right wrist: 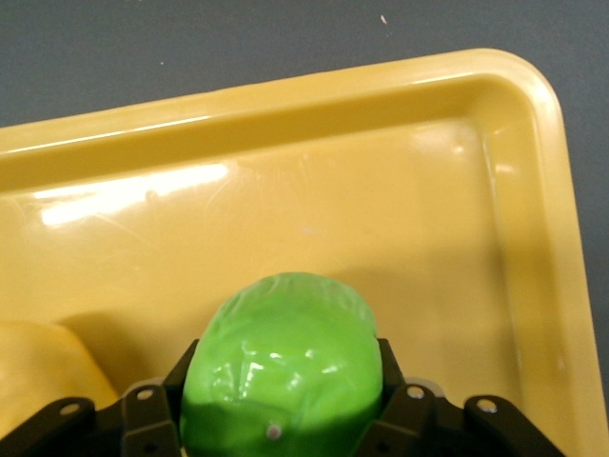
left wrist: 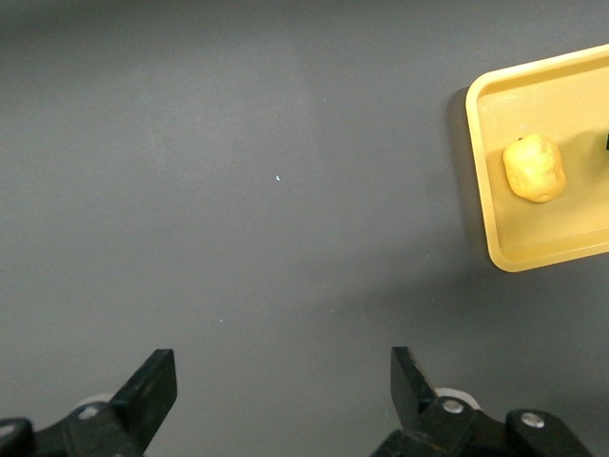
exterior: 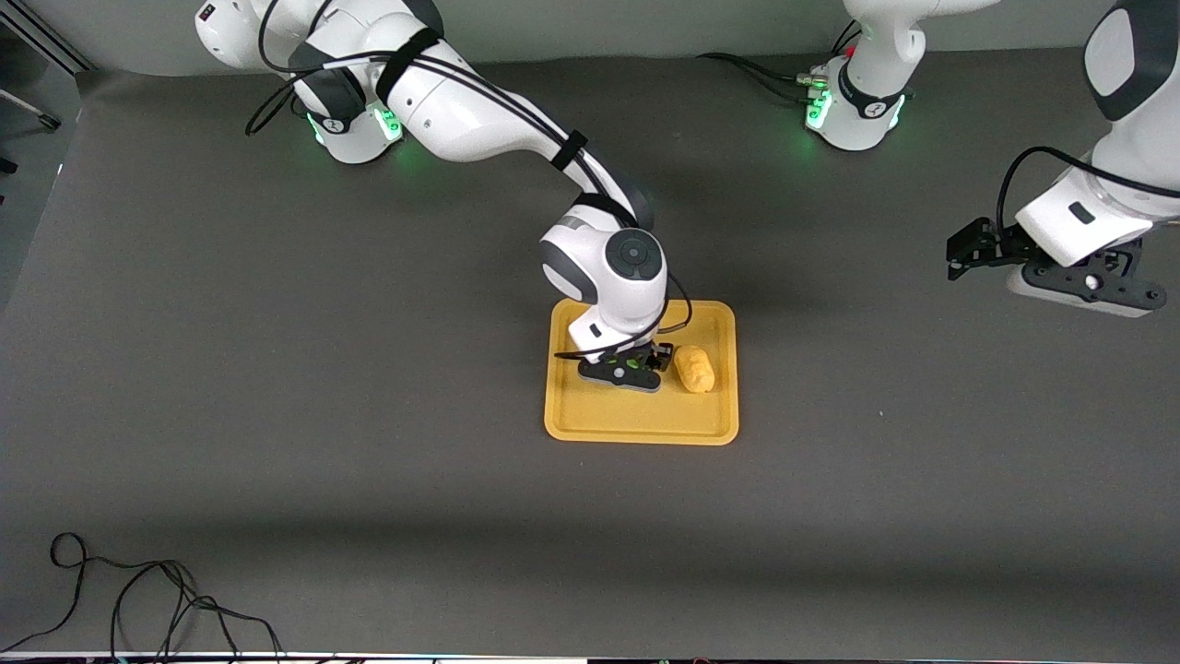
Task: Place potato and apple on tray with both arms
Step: 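Lower the apple onto the tray beside the potato with the right gripper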
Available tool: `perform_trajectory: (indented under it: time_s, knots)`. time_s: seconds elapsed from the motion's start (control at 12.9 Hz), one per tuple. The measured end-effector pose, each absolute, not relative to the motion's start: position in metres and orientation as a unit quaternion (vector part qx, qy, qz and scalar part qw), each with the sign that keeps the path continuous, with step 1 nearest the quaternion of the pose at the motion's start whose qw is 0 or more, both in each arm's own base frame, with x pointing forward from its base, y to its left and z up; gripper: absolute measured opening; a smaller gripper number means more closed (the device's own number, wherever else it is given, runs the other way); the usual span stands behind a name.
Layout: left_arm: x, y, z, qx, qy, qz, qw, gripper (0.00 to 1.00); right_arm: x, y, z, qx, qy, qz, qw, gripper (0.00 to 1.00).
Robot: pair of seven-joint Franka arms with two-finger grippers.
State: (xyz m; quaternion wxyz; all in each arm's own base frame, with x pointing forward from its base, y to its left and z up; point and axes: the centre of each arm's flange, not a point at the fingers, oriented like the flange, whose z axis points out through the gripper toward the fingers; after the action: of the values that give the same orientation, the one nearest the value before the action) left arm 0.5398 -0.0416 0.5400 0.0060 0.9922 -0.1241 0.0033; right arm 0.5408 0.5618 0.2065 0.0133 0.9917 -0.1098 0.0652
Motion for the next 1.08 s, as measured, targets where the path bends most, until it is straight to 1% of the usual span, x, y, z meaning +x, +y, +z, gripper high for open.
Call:
perform_trajectory:
  time_s: [0.39, 0.46, 0.54, 0.7, 0.77, 0.93, 1.08]
  knots:
    - [0.542, -0.039, 0.542, 0.992, -0.123, 0.001, 0.007, 1.00, 0.544, 0.559, 0.199, 0.991, -0.109, 0.073, 0.006, 0.72]
    - [0.542, -0.038, 0.542, 0.992, -0.123, 0.001, 0.007, 1.00, 0.544, 0.558, 0.197, 0.991, -0.110, 0.073, 0.006, 0.76]
    - [0.542, -0.038, 0.542, 0.992, -0.124, 0.001, 0.007, 1.00, 0.545, 0.558, 0.197, 0.991, -0.110, 0.073, 0.006, 0.76]
    - [0.542, -0.037, 0.542, 0.992, -0.125, 0.000, 0.007, 1.00, 0.547, 0.557, 0.199, 0.991, -0.111, 0.075, 0.004, 0.94]
    - [0.542, -0.037, 0.541, 0.992, -0.125, -0.001, 0.007, 1.00, 0.548, 0.558, 0.205, 0.991, -0.111, 0.079, 0.000, 1.00]
    - [0.542, -0.037, 0.539, 0.992, -0.126, -0.006, 0.008, 1.00, 0.551, 0.558, 0.236, 0.990, -0.115, 0.081, 0.002, 1.00]
    - [0.542, -0.037, 0.538, 0.992, -0.126, -0.008, 0.008, 1.00, 0.551, 0.554, 0.294, 0.989, -0.123, 0.077, 0.012, 1.00]
